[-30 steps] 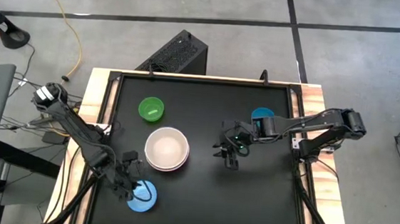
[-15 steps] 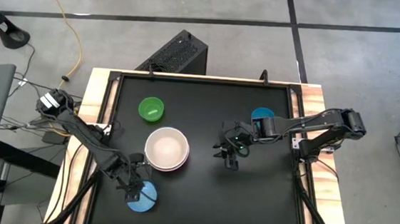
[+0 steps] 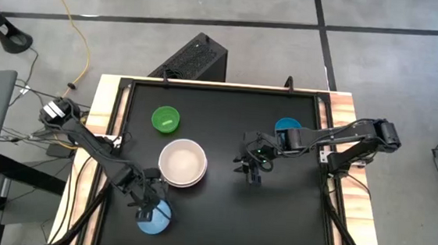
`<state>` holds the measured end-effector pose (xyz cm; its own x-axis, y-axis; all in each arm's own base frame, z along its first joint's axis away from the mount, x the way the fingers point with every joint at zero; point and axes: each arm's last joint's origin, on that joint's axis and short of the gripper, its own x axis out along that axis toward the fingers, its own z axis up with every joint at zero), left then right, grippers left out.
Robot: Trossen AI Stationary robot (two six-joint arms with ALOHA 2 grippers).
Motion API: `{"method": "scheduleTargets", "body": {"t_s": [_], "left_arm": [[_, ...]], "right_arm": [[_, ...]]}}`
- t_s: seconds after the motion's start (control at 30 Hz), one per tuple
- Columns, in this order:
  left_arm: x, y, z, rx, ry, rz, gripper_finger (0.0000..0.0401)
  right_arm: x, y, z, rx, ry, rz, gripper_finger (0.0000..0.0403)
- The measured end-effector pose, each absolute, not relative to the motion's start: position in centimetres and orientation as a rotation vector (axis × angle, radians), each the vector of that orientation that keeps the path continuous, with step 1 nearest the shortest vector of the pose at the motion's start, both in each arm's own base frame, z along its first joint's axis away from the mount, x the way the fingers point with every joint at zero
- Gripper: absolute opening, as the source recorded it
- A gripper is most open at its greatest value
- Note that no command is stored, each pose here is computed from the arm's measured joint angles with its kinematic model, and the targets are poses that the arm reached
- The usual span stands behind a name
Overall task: Nest bowls inside each other
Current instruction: Stack the blue pattern bowl on top of the white bowl
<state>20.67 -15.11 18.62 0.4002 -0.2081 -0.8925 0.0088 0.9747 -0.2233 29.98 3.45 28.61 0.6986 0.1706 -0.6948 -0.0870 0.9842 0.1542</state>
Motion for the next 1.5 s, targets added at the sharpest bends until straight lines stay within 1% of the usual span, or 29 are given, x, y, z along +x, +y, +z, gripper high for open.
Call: {"method": "scheduleTargets", "body": {"t_s": [0.17,0.33,0.4,0.47,0.57,0.63,0.7,0.83,1.0,1.1,1.27,1.5], "left_arm": [[21.5,-14.9,23.6,-0.111,1.099,-0.217,0.0005],[22.1,-13.6,30.3,-0.06,0.981,-0.278,0.0003],[22.0,-12.8,32.3,-0.017,0.957,-0.293,0.0003],[22.1,-11.9,34.0,0.065,0.927,-0.277,0.0003],[22.7,-9.5,35.6,0.148,0.891,-0.178,0.0003],[23.5,-7.2,35.6,0.149,0.906,-0.106,0.0003],[24.2,-4.9,35.1,0.135,0.932,-0.075,0.0003],[25.1,-0.3,34.7,0.108,0.959,-0.044,0.0002],[26.5,4.1,33.6,-0.01,0.95,-0.05,0.0002],[27.7,5.2,32.1,-0.069,0.998,-0.075,0.0002],[29.5,5.1,29.5,-0.083,1.096,-0.158,0.0002],[30.6,4.7,27.6,-0.066,1.165,-0.18,0.0002]], "right_arm": [[30.0,3.5,28.6,0.112,0.789,0.143,0.0178],[30.0,3.5,28.6,0.11,0.789,0.145,0.0178],[30.0,3.5,28.6,0.108,0.789,0.146,0.0178],[30.0,3.5,28.6,0.094,0.788,0.151,0.0178],[30.0,3.4,28.6,0.074,0.785,0.159,0.0178],[30.0,3.4,28.6,0.072,0.785,0.159,0.0178],[30.0,3.4,28.6,0.071,0.784,0.16,0.0178],[30.0,3.7,28.6,0.068,0.781,0.167,0.0178],[29.9,4.3,28.6,0.053,0.778,0.176,0.0178],[29.8,4.9,28.6,0.033,0.776,0.169,0.0178],[29.7,5.6,28.6,0.01,0.776,0.192,0.0178],[29.5,6.3,28.6,0.0,0.786,0.208,0.0178]]}}
